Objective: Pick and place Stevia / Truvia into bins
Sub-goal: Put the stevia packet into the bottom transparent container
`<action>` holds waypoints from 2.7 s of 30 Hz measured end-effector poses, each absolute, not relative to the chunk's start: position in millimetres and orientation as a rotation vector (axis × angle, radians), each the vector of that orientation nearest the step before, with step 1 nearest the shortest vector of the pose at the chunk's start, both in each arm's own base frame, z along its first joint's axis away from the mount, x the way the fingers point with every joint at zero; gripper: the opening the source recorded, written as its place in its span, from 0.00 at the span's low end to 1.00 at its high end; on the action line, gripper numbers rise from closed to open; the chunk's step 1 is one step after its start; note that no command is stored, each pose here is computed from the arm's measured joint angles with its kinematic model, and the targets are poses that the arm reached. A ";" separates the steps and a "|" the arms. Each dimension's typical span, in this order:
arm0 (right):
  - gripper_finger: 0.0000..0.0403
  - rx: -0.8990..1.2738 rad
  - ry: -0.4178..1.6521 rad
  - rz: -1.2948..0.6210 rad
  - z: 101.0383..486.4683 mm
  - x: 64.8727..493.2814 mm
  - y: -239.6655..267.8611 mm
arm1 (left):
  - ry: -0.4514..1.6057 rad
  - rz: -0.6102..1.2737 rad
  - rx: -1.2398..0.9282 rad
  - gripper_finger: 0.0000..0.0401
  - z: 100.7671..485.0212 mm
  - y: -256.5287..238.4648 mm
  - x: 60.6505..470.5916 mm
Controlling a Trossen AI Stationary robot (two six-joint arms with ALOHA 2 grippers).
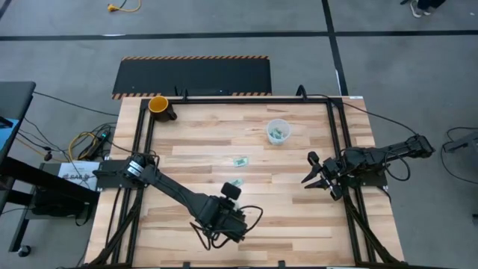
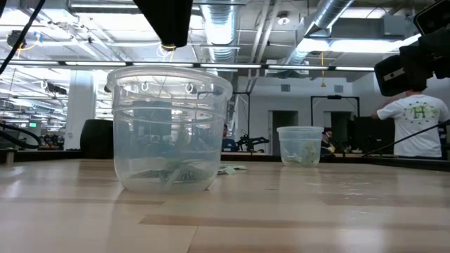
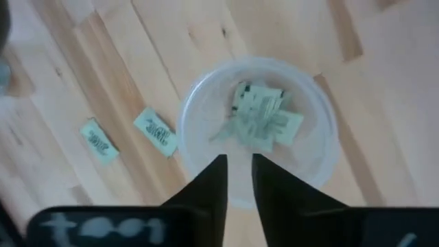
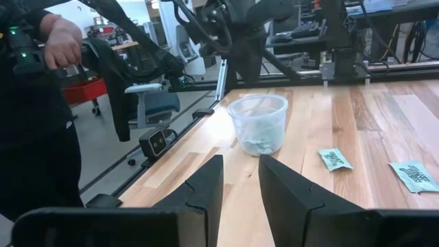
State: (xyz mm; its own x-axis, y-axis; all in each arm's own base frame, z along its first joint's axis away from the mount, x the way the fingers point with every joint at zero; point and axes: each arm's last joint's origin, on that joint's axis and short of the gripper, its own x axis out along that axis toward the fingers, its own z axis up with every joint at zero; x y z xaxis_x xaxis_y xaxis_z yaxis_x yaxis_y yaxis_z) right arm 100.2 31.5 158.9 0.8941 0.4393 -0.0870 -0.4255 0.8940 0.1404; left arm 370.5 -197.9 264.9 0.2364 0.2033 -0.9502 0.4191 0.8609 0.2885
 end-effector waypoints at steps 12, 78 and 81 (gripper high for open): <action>0.22 0.119 0.118 0.450 159.0 100.2 31.6 | 1.053 0.151 0.551 0.22 310.4 -186.1 386.5; 0.22 0.119 0.118 0.450 159.0 100.2 31.5 | 1.268 0.019 0.008 0.56 161.0 45.9 413.8; 0.22 0.119 0.117 0.450 159.1 100.2 31.6 | 1.242 0.010 0.030 0.56 161.8 46.6 416.2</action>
State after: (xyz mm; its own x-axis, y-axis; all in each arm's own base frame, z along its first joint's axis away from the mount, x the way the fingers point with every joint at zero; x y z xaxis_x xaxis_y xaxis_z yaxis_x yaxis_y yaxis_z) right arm 100.2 31.6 159.1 0.8938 0.4400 -0.0867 -0.4262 0.8936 0.1408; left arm 416.2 46.6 161.8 0.3233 0.0240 -0.9460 0.0084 0.9996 0.0282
